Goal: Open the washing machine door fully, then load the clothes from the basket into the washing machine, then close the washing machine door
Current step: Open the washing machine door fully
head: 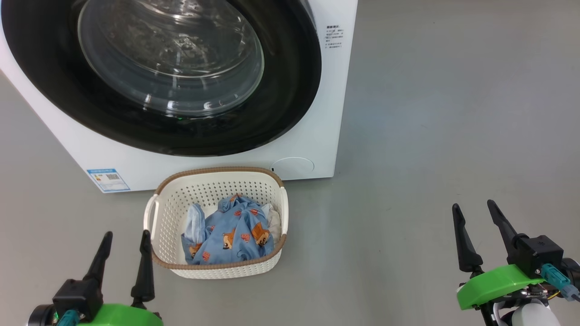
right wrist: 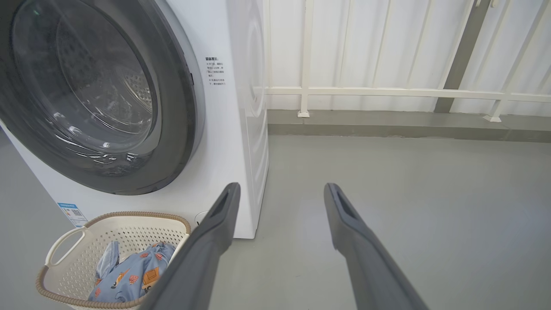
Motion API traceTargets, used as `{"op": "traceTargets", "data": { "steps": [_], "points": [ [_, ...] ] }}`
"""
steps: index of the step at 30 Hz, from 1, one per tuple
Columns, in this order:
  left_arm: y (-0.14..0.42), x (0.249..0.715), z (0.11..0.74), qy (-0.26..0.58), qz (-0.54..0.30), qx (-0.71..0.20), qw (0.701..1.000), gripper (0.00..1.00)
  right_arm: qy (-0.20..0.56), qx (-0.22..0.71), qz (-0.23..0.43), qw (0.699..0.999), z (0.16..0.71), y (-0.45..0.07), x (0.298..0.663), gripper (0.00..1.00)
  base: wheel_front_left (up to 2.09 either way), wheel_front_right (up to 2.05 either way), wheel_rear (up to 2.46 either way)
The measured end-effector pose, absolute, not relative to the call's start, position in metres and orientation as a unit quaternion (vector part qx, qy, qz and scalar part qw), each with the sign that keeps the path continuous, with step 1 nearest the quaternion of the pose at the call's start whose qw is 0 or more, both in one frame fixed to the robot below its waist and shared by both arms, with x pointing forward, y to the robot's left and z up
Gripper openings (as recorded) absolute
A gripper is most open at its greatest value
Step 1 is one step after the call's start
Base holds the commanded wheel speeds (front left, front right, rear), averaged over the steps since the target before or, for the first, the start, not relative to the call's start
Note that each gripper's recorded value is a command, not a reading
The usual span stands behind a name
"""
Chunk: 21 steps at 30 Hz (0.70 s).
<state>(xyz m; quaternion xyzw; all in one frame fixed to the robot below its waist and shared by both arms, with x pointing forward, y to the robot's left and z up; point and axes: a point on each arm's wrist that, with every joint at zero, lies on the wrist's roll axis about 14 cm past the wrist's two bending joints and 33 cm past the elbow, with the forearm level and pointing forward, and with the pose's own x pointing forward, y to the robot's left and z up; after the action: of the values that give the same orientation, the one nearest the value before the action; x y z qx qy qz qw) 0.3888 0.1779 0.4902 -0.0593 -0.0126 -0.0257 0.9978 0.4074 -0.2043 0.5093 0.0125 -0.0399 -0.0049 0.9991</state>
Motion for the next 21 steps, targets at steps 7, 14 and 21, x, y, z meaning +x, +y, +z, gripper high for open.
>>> {"op": "traceTargets", "data": {
  "steps": [7,14,21],
  "points": [
    [0.1771,0.3886,0.4918,-0.015,-0.027,-0.056,0.998,1.00,-0.042,0.017,-0.006,0.999,0.5104,-0.2044,0.4068,1.00,0.00,0.00,0.00],
    [0.1767,0.3886,0.4915,-0.015,-0.028,-0.056,0.998,1.00,-0.042,0.026,-0.004,0.999,0.5098,-0.2030,0.4071,1.00,0.00,0.00,0.00],
    [0.1770,0.3894,0.4895,-0.012,-0.027,-0.056,0.998,1.00,-0.041,0.043,-0.003,0.998,0.5086,-0.2004,0.4102,1.00,0.00,0.00,0.00]
  ]
}}
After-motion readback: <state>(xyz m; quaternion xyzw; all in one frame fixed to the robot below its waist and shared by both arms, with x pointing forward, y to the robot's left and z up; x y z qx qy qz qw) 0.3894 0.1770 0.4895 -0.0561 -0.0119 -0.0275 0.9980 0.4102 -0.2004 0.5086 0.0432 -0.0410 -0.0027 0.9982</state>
